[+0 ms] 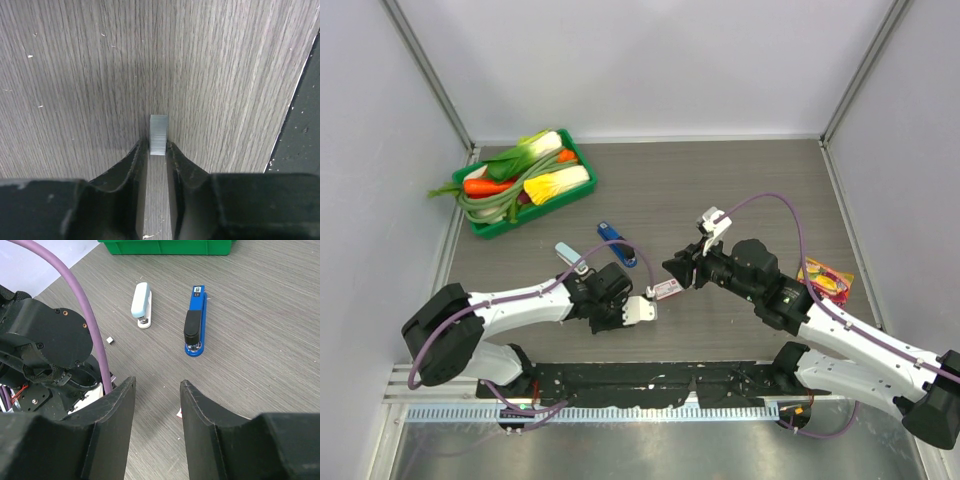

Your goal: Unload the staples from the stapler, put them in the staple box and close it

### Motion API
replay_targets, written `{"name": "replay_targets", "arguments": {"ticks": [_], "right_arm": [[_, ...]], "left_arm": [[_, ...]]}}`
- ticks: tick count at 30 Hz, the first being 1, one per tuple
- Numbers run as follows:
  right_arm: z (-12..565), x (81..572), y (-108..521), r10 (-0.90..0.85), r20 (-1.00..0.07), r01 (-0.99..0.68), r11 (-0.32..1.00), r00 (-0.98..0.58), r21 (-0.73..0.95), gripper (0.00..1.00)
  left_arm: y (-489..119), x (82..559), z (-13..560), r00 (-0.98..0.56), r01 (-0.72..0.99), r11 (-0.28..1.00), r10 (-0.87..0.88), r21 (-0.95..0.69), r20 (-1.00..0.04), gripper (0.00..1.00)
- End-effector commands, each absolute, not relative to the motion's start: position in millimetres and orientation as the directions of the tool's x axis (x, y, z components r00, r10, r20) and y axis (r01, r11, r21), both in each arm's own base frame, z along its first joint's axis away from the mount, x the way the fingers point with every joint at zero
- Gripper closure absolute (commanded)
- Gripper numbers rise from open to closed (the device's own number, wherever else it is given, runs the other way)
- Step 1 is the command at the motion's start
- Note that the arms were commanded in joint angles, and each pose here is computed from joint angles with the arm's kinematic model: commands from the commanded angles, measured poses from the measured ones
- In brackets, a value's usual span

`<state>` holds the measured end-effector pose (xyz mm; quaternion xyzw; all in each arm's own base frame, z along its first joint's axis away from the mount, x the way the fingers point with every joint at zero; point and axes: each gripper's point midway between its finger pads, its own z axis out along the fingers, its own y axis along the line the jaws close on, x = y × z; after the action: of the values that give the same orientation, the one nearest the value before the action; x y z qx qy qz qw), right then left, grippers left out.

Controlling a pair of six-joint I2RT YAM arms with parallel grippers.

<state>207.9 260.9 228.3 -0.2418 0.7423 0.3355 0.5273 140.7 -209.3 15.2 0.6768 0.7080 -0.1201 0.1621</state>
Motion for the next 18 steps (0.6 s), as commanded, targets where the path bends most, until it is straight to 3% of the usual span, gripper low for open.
{"name": "replay_targets", "arguments": {"ticks": [1, 8, 18], "right_arm": [[259.5, 211.7, 263.7, 0.059, -0.957, -0.719, 0.647, -0.285, 0.254, 0.54], [267.6, 214.6, 262.4, 0.062, -0.963, -0.721, 0.651, -0.261, 0.237, 0.55], [289.1, 205.7, 265.5, 0.053, -0.971, -0.777, 0.591, -0.232, 0.218, 0.48]], "left_arm": [[-202.2, 142.5, 6.9, -0.022, 0.996, 0.050, 0.931, 0.068, -0.364, 0.81], [-207.9, 161.8, 58.1, -0.037, 0.993, 0.078, 0.913, 0.086, -0.407, 0.91], [-239.6, 169.7, 197.6, 0.008, 0.993, 0.068, 0.785, 0.099, -0.619, 0.92]]}}
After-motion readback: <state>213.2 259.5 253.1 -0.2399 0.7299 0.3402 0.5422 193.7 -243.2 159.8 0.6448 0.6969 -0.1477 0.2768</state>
